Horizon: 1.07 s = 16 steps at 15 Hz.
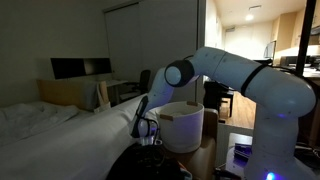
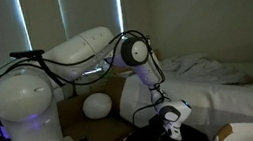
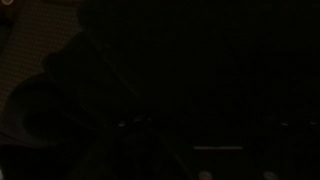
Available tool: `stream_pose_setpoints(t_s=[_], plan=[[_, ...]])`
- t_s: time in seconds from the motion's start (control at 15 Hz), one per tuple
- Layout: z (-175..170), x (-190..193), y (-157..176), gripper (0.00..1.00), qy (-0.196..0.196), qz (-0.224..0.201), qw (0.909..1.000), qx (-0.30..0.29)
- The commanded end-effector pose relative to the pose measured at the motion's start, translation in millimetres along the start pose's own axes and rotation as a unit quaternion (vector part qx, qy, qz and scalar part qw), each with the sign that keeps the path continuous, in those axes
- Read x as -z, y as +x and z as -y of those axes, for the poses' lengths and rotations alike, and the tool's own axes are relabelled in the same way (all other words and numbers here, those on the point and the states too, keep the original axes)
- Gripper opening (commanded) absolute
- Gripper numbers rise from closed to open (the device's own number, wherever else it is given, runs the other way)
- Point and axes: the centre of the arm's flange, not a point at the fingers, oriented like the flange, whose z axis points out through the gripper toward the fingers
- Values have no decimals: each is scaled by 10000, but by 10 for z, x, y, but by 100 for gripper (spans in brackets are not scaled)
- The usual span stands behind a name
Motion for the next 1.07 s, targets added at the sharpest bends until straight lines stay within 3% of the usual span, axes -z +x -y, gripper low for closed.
stream_pose_setpoints(t_s=[0.0, 0.27, 1.0], plan=[[34, -15, 46, 36, 113, 169, 9998, 46], [51, 123, -117, 10, 76, 197, 9998, -9], [245, 350, -648, 12, 530, -428, 9976, -149]])
